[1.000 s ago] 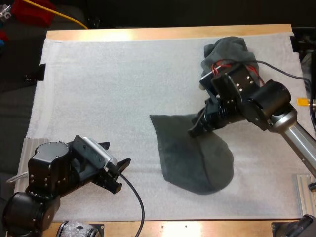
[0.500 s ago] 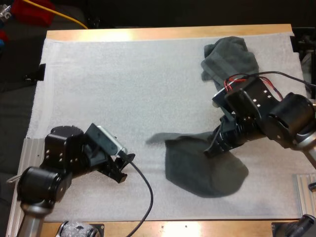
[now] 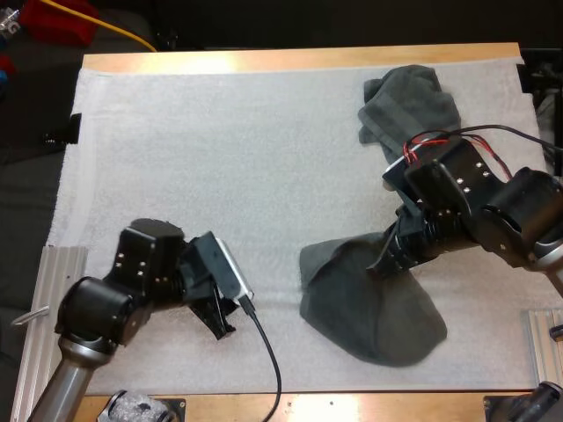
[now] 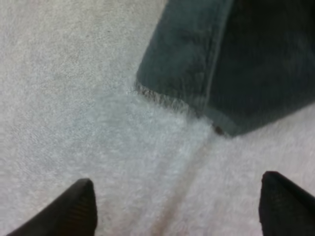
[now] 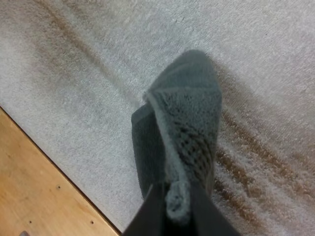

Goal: Pick towel from pile, fold and stack

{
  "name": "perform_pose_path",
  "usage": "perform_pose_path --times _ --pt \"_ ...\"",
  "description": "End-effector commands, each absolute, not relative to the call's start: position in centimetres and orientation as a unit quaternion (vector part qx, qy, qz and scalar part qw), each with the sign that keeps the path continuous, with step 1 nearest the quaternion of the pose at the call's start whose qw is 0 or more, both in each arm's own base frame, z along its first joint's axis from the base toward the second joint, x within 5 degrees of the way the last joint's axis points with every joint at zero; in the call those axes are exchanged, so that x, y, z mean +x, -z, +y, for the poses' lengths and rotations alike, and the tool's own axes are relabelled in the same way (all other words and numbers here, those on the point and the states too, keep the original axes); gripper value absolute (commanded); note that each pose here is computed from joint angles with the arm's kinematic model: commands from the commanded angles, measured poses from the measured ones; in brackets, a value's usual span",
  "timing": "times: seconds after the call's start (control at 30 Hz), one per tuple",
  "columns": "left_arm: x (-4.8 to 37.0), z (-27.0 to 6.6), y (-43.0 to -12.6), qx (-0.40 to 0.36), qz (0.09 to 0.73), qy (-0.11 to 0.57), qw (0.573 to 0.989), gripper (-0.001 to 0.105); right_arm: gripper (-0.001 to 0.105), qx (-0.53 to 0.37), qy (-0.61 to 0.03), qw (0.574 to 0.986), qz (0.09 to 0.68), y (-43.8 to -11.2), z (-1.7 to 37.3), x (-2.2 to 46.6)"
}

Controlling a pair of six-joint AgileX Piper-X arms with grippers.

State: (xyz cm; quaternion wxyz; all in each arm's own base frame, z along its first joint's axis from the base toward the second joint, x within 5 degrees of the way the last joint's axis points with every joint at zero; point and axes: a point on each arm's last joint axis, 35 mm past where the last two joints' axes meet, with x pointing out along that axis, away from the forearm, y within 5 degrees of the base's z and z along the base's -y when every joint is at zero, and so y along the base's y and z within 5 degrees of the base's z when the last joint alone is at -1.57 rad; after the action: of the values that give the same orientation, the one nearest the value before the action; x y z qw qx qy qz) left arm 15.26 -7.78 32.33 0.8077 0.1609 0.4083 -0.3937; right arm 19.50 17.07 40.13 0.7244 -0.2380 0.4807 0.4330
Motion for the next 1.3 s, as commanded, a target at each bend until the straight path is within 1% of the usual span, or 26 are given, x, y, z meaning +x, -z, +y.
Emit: perform_pose_path --times 0.0,0.3,0.57,0.7,0.8,0.93,1.1,1.27 --pt "15.2 -8.1 -32.5 0.178 0.399 0.387 0.812 0.071 0.002 -0.244 -0.435 0.727 0.472 -40.7 16.9 19.3" --pt "14.7 -11.1 -32.7 0.175 0.390 0.344 0.836 0.071 0.002 -0.242 -0.435 0.729 0.471 -40.7 16.9 19.3" --pt "14.7 -14.0 -31.3 0.185 0.412 0.287 0.845 0.071 0.002 -0.242 -0.435 0.729 0.471 -40.7 16.9 19.3" --pt "14.6 -16.2 -29.9 0.167 0.414 0.293 0.846 0.071 0.002 -0.242 -0.435 0.729 0.471 -40.7 16.9 19.3" --pt "14.2 -17.4 -27.8 0.158 0.413 0.286 0.850 0.071 0.002 -0.242 -0.435 0.729 0.471 -40.7 16.9 19.3" --pt "13.6 -18.1 -25.4 0.161 0.413 0.267 0.856 0.071 0.002 -0.242 -0.434 0.729 0.471 -40.7 16.9 19.3" --pt "13.5 -19.0 -24.2 0.156 0.385 0.272 0.868 0.071 0.002 -0.241 -0.434 0.729 0.471 -40.7 16.9 19.3" --pt "14.0 -19.9 -23.0 0.142 0.373 0.277 0.874 0.071 0.002 -0.238 -0.432 0.730 0.473 -40.7 16.9 19.3"
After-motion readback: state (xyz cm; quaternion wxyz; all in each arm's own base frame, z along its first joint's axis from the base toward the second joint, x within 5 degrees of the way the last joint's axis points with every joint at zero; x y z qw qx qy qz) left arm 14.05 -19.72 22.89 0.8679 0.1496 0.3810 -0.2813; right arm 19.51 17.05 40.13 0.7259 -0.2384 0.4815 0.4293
